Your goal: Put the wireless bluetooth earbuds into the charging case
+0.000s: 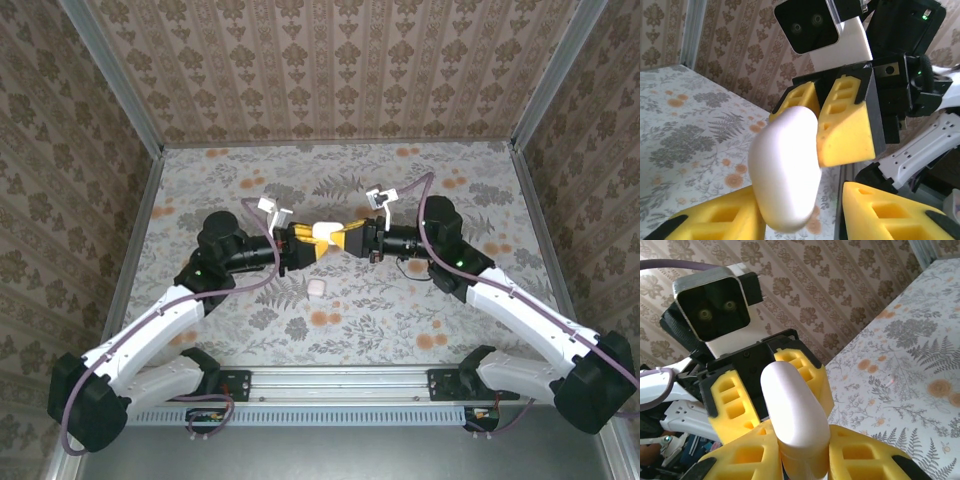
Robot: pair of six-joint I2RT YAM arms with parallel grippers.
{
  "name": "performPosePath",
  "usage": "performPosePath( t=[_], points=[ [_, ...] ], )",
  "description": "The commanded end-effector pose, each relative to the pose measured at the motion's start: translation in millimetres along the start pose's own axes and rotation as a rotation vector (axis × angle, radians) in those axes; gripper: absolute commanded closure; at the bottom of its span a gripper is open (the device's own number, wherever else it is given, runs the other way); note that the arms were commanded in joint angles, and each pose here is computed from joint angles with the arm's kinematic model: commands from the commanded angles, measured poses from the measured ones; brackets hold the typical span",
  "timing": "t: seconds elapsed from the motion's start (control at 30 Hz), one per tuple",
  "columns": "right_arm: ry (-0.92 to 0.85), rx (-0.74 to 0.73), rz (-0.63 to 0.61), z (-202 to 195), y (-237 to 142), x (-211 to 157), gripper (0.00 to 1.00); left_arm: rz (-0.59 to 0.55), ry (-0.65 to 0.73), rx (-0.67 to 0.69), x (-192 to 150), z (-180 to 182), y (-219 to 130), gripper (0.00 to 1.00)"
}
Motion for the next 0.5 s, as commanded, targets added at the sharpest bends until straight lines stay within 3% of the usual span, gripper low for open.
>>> performPosePath(
  t=[0.0, 0.2, 0.3, 0.47],
  points=[
    [0.056, -0.090, -0.041, -16.3, -6.2, 4.9, 0.90, 0.021, 0.064, 0.045, 3.0, 0.3, -2.9, 0.49],
    [0.158, -0.224, -0.056, -54.3, -23.8, 7.5, 0.90, 0.104, 0.091, 0.155, -6.7, 12.6, -7.5, 0.20],
    [0.231, -0.314, -0.063, -82.0, -37.2, 5.1, 0.90, 0.144, 0.107, 0.261, -11.5, 24.7, -13.1, 0.00],
    [0.406, -0.479, -0.078, -145.7, -66.1, -7.9, 0.90, 0.218, 0.127, 0.432, -22.1, 44.1, -26.7, 0.00]
  ],
)
Point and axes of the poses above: each hand's point on the last joint's axis, 136 mm out from that joint toward the fingers, its own y axis out along the fingers, its own z axis along the line the jaws close on, x = y × z, the point moved 4 cm from there along -y, back along the fingers, and after that the axes turned 4 degrees about y, right-handed, at the moved point
